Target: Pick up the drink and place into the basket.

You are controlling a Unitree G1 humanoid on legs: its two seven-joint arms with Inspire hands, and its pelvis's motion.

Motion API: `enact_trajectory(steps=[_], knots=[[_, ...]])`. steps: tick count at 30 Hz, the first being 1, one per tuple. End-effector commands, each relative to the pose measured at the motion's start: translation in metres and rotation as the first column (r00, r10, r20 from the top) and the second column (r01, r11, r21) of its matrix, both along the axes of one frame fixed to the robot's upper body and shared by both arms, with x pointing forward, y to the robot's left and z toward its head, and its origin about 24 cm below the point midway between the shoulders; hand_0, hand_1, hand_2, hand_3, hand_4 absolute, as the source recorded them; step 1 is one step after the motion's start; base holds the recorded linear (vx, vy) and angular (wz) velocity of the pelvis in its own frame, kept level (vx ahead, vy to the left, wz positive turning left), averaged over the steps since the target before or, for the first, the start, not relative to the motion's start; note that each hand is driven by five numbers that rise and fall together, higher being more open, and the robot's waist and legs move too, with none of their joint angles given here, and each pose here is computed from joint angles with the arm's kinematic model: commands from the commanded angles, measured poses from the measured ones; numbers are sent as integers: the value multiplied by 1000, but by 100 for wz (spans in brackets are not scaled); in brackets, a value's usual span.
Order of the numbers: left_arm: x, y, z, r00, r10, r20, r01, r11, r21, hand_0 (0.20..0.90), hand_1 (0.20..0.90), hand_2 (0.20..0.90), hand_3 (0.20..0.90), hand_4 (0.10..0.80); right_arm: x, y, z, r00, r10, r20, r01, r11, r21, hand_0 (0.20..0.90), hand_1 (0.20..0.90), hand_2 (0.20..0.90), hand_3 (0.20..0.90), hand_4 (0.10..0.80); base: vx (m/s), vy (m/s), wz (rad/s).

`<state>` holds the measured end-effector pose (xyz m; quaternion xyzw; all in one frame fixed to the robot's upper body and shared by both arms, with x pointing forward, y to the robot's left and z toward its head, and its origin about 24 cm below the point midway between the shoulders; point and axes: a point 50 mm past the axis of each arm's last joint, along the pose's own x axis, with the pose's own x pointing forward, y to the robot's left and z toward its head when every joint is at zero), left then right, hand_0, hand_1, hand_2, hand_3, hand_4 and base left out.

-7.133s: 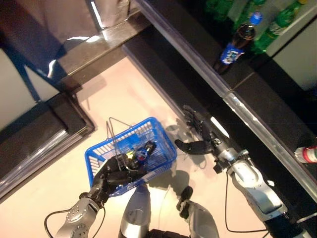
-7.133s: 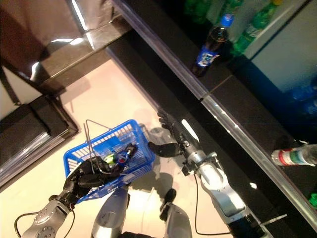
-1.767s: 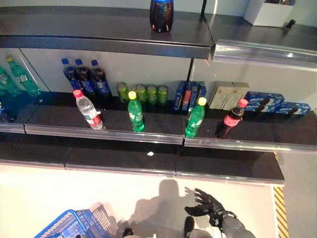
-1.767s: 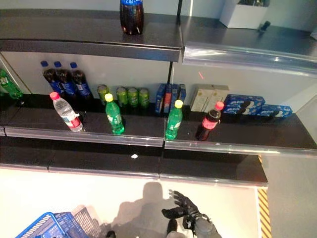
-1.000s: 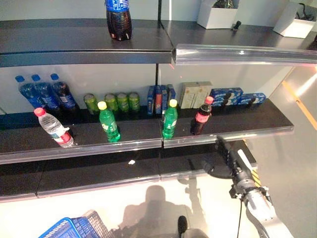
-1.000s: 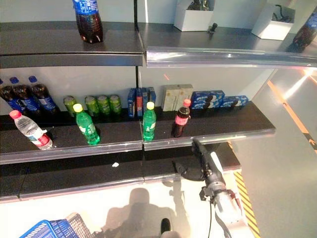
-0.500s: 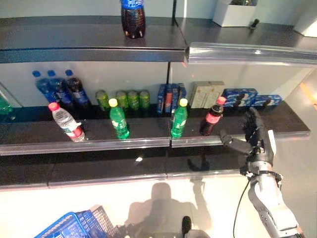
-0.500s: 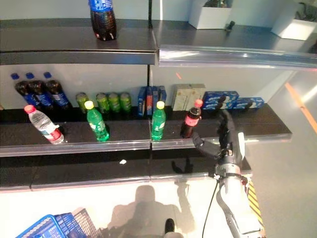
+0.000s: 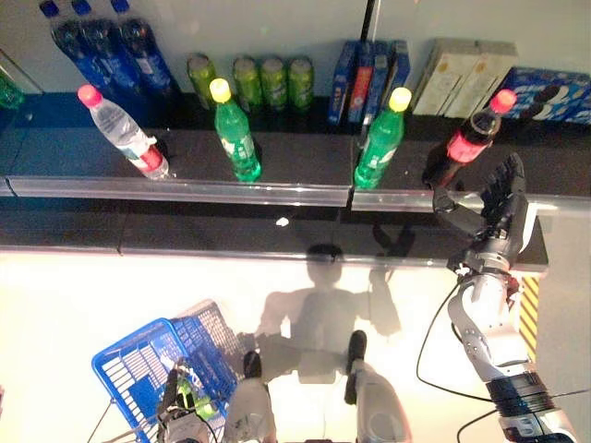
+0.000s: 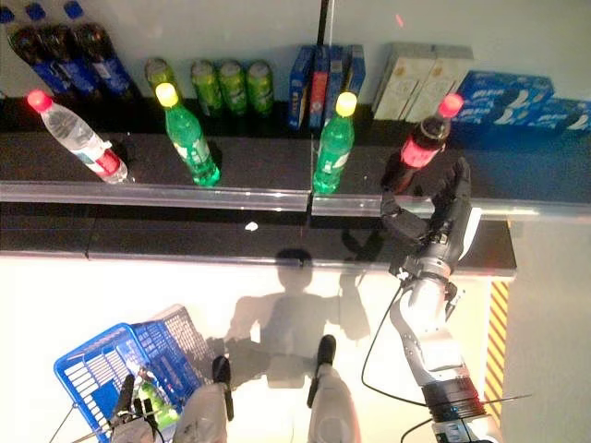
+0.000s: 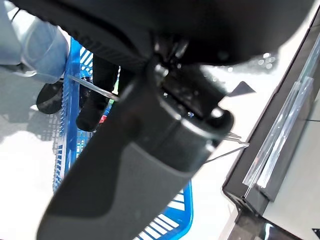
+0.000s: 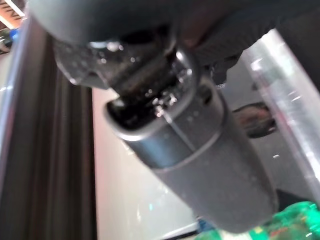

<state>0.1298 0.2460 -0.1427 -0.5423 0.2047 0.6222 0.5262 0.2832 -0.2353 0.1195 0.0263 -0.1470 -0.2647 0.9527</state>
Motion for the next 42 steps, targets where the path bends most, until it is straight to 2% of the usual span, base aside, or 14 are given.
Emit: enact_trajectory(steps=[1, 13, 21, 33, 42], knots=[[-46, 60, 14, 987, 122, -109, -93, 966, 240, 300, 300, 300, 200, 100, -2, -4, 55, 951, -53, 304, 39, 998, 51, 900, 900, 900, 900, 800, 0, 0, 0], [-27, 63, 20, 994, 78, -72, -58, 967, 249, 300, 300, 300, 200, 100, 10, -3, 86, 916, -101, 389, 99, 995, 26, 900, 900, 900, 900, 800, -28, -23, 2], [-18, 62, 23, 997, 48, -67, -30, 966, 255, 300, 300, 300, 200, 100, 14, -1, 118, 881, -80, 467, 103, 994, -25, 900, 900, 900, 900, 800, -26, -17, 2], [-10, 63, 26, 998, 9, -63, 8, 965, 263, 300, 300, 300, 200, 100, 22, -6, 143, 865, -128, 486, 162, 986, -29, 900, 900, 900, 900, 800, -3, -1, 1], [-4, 65, 28, 998, -19, -53, 33, 962, 269, 300, 300, 300, 200, 100, 35, -22, 155, 877, -176, 447, 200, 980, -7, 900, 900, 900, 900, 800, 0, 0, 0]])
